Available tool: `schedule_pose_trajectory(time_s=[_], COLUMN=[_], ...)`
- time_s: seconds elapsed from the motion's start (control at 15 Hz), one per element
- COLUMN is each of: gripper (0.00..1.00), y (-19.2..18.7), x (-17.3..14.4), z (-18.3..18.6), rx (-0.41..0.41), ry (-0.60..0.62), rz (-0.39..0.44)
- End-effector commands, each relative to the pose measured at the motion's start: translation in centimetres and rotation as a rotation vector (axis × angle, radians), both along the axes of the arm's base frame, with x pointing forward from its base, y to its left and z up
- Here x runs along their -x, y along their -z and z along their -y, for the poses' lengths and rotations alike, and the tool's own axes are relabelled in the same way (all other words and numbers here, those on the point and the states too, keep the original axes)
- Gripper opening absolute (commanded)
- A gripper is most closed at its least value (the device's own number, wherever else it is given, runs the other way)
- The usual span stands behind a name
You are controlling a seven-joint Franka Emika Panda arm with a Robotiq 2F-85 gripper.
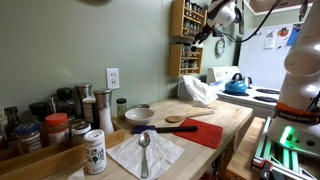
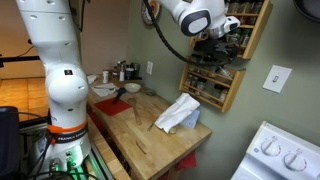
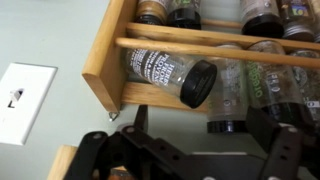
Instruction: Pick up one glass jar from the right side of the counter and put it on the bottom shelf
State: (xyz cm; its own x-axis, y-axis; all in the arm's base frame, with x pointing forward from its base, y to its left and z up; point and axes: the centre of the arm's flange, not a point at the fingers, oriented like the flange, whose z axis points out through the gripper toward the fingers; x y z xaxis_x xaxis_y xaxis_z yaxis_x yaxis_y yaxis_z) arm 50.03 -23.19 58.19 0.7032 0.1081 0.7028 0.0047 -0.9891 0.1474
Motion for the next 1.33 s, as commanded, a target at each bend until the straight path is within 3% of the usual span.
schedule_pose_trajectory(time_s=[0.0, 0.27, 1.27], gripper=[1.00, 1.00, 1.00], y=[1.6, 2.6, 4.9], x=[-0.6, -0.8, 0.0], z=[0.2, 0.1, 2.1], rx=[0.093, 0.164, 0.361], ry=[-0.136, -0.248, -0.412], rz=[0.007, 0.000, 0.062])
